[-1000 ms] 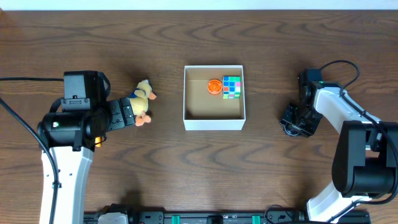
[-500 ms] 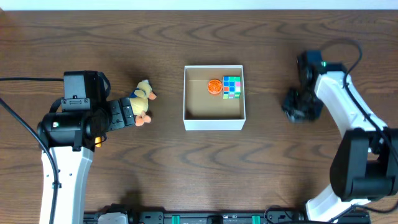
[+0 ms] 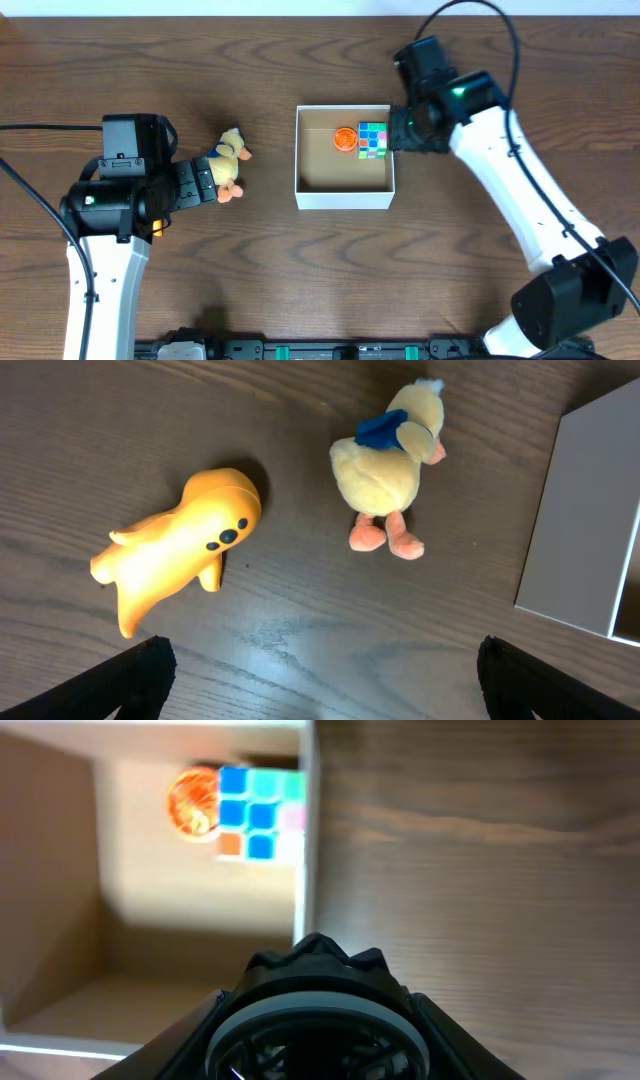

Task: Pack container
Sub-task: 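Lift the black toy and carry it over the white box, then lower the black toy into the box and open the right gripper, then raise the right gripper out of the box and withdraw right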

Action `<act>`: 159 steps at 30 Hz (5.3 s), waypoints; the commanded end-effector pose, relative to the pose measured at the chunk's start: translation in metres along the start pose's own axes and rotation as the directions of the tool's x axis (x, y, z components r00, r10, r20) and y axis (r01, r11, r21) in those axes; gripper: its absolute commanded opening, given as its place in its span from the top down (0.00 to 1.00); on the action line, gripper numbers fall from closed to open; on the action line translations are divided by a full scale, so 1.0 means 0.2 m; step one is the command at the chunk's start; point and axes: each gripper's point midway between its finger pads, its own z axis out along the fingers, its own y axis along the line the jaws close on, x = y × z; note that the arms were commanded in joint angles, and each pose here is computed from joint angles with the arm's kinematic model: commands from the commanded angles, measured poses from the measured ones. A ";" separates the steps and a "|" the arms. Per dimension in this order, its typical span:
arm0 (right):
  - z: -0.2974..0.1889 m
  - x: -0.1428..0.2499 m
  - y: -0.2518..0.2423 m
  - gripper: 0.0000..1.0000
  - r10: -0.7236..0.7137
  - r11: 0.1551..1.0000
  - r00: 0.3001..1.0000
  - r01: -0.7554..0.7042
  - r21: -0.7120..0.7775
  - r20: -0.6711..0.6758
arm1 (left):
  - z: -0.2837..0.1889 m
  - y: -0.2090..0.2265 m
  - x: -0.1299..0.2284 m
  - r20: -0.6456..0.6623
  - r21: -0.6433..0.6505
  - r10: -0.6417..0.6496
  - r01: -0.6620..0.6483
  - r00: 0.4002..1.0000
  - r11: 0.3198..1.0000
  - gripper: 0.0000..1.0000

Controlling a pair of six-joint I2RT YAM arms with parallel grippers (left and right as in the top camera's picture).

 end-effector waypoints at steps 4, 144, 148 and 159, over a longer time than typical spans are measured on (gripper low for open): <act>0.16 0.06 0.13 0.65 -0.123 0.992 0.990 0.124 0.017 -0.066 | -0.02 0.01 -0.02 0.010 -0.004 -0.003 0.003 1.000 1.000 0.02; 0.05 -0.26 -0.19 0.92 0.170 0.961 0.984 -0.175 0.215 0.044 | -0.02 0.01 -0.01 0.002 -0.005 -0.003 0.003 1.000 1.000 0.02; 0.10 -0.18 -0.43 0.93 0.320 0.926 0.946 -0.299 0.231 -0.057 | 0.00 -0.01 -0.03 0.007 0.011 -0.008 0.008 1.000 1.000 0.04; 0.34 0.05 -0.54 0.93 0.334 0.935 0.913 -0.289 0.204 -0.236 | 0.24 -0.20 -0.07 -0.081 0.091 0.056 -0.049 0.995 0.995 0.18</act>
